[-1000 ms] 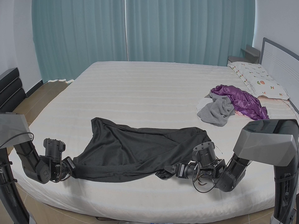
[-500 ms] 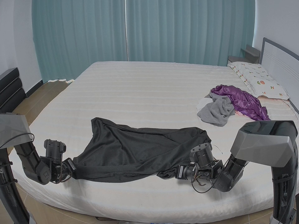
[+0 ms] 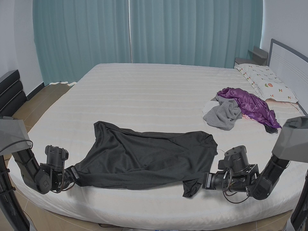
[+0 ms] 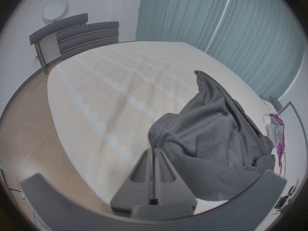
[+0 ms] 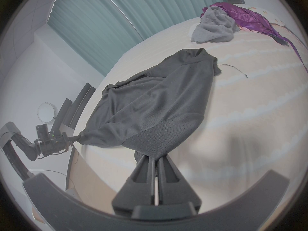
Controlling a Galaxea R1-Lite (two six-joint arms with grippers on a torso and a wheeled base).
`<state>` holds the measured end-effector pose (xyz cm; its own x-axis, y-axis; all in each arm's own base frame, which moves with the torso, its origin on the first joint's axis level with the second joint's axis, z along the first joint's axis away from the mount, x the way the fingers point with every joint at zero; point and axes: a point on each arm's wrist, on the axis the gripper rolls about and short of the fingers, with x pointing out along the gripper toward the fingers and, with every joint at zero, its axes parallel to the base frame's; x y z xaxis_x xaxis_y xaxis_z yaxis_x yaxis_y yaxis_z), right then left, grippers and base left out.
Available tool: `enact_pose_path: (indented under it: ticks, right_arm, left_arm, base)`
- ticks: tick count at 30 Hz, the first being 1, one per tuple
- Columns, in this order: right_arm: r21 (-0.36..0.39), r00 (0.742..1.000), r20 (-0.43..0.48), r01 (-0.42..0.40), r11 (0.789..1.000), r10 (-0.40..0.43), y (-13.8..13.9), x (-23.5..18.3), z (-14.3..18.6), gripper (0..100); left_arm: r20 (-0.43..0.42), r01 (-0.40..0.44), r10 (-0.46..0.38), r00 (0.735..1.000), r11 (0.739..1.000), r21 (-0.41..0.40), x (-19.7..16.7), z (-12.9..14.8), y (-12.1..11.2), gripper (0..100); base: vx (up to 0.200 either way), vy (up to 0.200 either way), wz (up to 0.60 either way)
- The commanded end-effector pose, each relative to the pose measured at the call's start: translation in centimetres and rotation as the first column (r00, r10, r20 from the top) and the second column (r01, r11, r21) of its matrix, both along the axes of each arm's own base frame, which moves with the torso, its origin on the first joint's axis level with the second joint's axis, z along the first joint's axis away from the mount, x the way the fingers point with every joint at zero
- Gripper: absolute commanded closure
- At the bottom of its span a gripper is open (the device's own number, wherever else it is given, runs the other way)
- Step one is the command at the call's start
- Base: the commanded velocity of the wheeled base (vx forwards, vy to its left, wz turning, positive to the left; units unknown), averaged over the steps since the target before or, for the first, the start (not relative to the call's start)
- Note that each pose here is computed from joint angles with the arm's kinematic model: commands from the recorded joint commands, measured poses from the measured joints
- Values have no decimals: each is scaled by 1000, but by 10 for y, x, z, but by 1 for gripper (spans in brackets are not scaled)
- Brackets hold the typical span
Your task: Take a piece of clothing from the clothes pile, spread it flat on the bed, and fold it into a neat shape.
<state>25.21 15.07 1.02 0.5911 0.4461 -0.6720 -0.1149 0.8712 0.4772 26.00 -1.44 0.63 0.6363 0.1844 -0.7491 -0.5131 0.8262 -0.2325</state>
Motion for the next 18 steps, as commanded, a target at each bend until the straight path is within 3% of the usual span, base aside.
enact_pose_path:
  ticks: [1,17,18]
  right_arm:
    - [44,1000,17,7,999,-8,-26,-22,26,100]
    - [-32,995,-21,-100,994,99,-50,-66,26,100]
    - [-55,992,-43,-119,991,117,-51,-69,21,0]
  left_arm:
    - [1,28,-28,1000,1000,8,-7,4,-4,100]
    - [-45,99,-97,994,994,54,-23,5,-8,100]
    - [-58,102,-99,993,993,56,-24,6,-8,100]
  base:
    - [0,0,0]
    - [0,0,0]
    - [0,0,0]
